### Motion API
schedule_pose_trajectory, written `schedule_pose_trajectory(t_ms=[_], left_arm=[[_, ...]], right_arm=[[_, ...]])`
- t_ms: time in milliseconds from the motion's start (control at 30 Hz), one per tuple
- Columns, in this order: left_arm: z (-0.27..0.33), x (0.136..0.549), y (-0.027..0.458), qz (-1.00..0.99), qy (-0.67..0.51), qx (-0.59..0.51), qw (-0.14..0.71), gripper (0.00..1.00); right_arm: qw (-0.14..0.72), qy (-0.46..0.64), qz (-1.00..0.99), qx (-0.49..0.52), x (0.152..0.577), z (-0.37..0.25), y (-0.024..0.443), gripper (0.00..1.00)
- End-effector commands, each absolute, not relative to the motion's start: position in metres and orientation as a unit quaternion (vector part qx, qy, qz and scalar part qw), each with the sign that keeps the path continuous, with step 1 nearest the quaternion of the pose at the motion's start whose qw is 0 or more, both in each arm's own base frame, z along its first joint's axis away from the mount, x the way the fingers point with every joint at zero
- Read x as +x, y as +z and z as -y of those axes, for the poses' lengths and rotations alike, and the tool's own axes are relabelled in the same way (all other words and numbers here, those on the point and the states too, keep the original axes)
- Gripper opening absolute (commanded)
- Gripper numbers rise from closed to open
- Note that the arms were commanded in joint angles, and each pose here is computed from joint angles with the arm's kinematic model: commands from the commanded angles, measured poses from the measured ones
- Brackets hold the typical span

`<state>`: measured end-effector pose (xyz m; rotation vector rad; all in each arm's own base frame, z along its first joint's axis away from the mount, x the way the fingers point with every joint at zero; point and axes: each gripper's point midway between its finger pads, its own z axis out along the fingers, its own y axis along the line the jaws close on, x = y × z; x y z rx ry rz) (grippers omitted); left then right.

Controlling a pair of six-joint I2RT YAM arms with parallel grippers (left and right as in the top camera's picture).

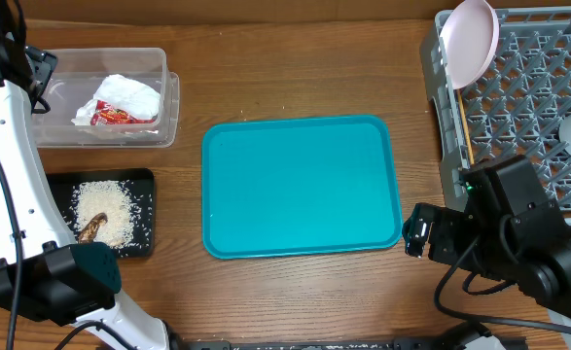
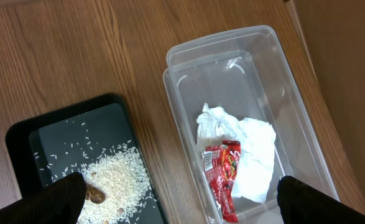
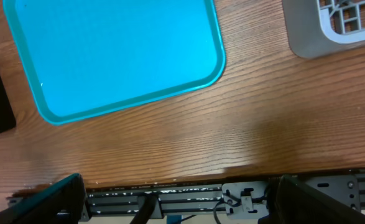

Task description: Sort waste into correct bins and load items into the dishwasher

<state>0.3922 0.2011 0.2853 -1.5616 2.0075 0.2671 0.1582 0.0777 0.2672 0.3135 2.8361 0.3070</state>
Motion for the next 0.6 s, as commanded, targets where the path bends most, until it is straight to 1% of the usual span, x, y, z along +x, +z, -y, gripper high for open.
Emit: schedule_pose_trajectory(t_ms=[0,300,567], left_arm=[[-0.203,0.393,0.286,-0.75,0.108,-0.584,0.291,1.0],[-0.203,0.393,0.286,-0.75,0.108,-0.584,0.291,1.0],[-0.203,0.393,0.286,-0.75,0.108,-0.584,0.291,1.0]], right_arm=[[0.137,0.112,-0.98,0.09,0.157,-0.081,0.268,1.0],[0.154,0.121,-0.977,0.081,0.159,-0.082,0.273,1.0],[0.259,0.15,-0.95,0.091,0.166,-0.07,0.289,1.0]])
